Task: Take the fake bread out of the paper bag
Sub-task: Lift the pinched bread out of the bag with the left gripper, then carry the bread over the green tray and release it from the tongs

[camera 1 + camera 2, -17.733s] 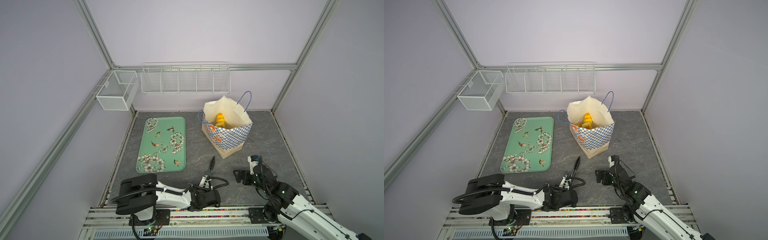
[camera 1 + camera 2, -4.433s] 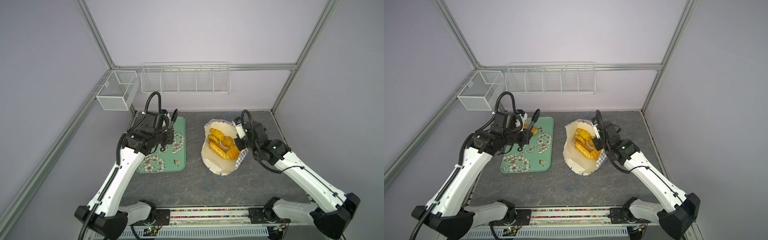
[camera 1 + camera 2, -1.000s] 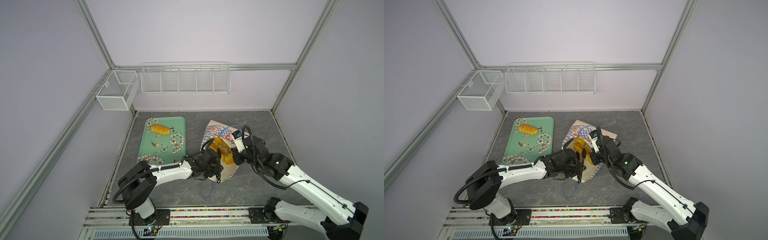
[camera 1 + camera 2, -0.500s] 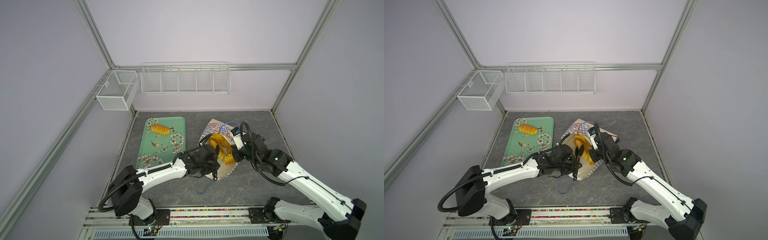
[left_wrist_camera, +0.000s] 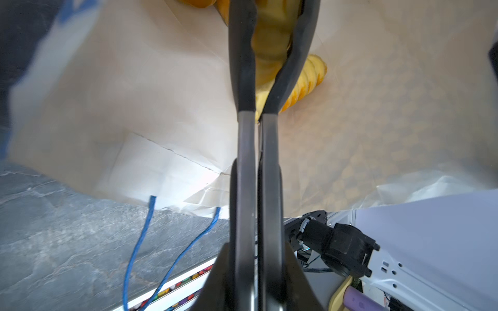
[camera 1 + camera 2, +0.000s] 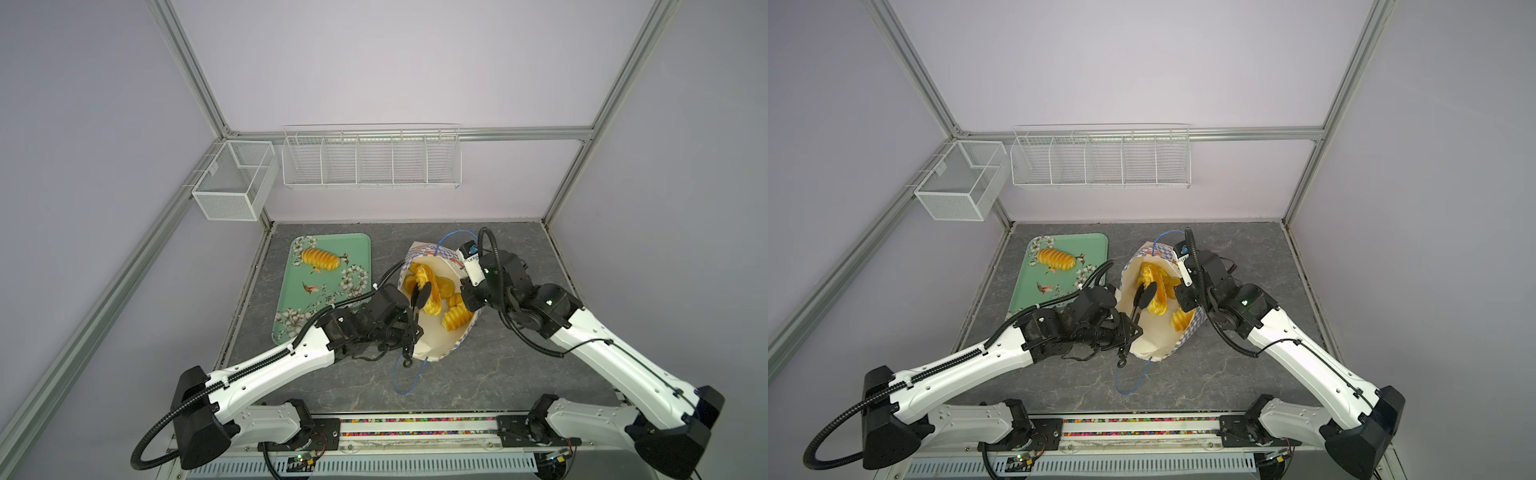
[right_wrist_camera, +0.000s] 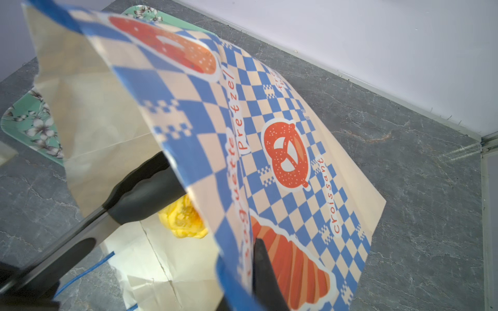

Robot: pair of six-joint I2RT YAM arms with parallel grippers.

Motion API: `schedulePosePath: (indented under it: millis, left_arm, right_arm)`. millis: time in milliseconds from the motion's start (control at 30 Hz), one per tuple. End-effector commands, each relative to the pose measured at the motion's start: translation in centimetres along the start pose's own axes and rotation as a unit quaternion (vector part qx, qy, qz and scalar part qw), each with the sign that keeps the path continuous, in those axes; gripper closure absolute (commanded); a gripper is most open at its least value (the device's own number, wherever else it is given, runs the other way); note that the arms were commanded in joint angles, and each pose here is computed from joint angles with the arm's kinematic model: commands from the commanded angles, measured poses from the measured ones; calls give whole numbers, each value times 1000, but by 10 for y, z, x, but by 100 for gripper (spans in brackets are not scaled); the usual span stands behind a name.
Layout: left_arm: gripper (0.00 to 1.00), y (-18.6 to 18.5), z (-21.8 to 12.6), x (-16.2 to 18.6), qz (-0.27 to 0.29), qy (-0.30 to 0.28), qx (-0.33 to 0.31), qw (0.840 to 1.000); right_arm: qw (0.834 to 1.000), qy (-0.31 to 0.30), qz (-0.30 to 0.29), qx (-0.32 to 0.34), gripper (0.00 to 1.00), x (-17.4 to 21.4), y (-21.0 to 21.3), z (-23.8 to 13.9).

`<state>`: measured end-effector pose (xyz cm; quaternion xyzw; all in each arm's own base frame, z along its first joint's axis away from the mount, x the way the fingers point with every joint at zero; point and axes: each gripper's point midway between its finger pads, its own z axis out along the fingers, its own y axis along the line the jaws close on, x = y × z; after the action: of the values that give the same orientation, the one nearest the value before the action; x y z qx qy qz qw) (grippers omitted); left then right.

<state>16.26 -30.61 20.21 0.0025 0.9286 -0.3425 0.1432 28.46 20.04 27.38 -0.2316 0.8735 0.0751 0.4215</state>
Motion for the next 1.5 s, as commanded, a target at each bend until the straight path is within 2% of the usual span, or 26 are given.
schedulePosePath:
  millis: [0,133,267,400,667,900,1133,1367,1467]
  left_arm:
    - [100,-9,-23,-1,64,-8,22,998]
    - [100,-11,-44,0,137,-21,35,990]
    - [100,-21,-73,0,169,-42,67,982]
    - [100,-18,-103,0,190,-65,73,977]
    - [100,27,-178,-12,167,-167,21,971]
    - [100,90,-215,-18,104,-222,-93,965]
    - [100,120,-224,-20,78,-235,-166,955]
    - [100,123,-212,-30,110,-209,-246,940]
    - [100,123,-198,-38,115,-183,-258,942]
  right_arm:
    - [1000,3,17,5,93,-7,-7,1]
    - [999,18,36,6,93,-7,-17,11]
    - [999,23,37,15,93,-13,-25,11]
    - [999,18,35,20,93,-18,-31,11]
    - [999,25,31,32,93,-21,-39,18]
    - [999,11,27,36,93,-28,-42,14]
    - [999,17,25,39,93,-29,-47,16]
    - [998,21,37,50,93,-27,-58,14]
    - [998,19,39,49,93,-28,-60,11]
